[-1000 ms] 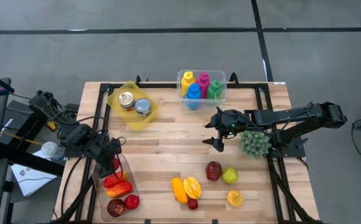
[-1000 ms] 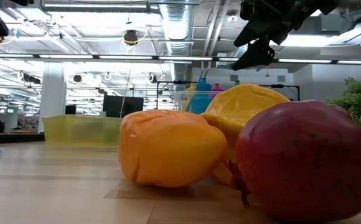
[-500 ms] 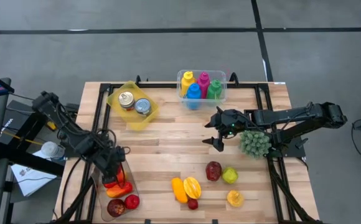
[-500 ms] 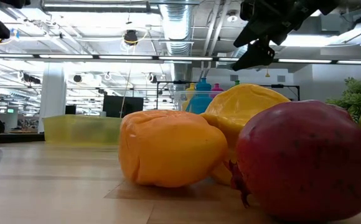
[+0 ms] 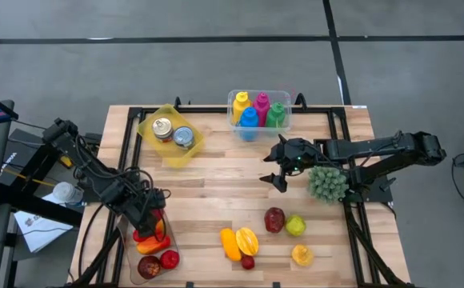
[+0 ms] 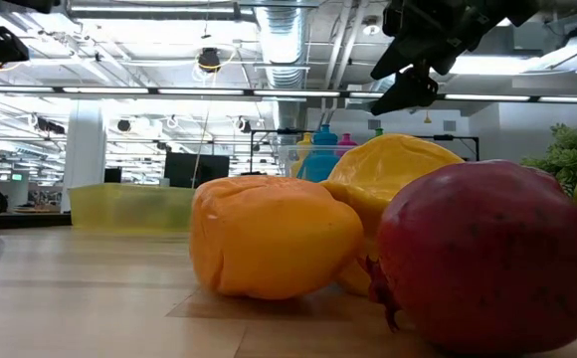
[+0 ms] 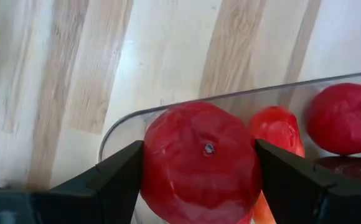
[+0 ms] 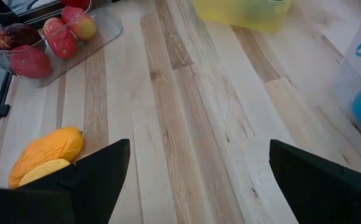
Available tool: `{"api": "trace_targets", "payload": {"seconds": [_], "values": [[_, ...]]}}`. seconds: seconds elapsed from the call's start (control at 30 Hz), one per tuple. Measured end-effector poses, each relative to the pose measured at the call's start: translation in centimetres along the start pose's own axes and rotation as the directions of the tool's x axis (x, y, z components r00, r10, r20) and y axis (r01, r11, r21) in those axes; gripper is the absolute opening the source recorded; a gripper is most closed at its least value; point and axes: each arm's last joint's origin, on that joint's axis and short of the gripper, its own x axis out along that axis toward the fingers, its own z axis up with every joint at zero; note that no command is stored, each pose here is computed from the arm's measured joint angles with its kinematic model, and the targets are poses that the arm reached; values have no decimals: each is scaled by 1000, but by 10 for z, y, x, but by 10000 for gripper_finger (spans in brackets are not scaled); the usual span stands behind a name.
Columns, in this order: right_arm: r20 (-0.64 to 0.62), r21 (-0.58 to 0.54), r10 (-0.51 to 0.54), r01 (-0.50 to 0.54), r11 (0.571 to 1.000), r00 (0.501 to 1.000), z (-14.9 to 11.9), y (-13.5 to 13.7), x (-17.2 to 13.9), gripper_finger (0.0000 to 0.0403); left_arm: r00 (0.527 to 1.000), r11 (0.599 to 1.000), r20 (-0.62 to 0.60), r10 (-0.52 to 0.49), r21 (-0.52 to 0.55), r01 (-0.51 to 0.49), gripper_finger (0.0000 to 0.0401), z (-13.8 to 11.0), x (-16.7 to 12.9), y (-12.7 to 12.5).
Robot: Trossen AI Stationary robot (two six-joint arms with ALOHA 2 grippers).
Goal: Pick & Place Food Item
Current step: Put the red tomato into the transparent bin
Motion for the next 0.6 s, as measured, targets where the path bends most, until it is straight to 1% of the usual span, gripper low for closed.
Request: {"api": "trace_targets", "payload": {"seconds": [0.3, 0.6], "values": [[-11, -1, -3, 3, 1000, 1000, -1, 0, 0, 372, 1000, 1000, -4, -1, 9, 1, 279, 0, 0, 0], [-11, -1, -3, 3, 1000, 1000, -1, 0, 0, 372, 999, 1000, -45, 6, 14, -5, 328, -2, 0, 2]]}}
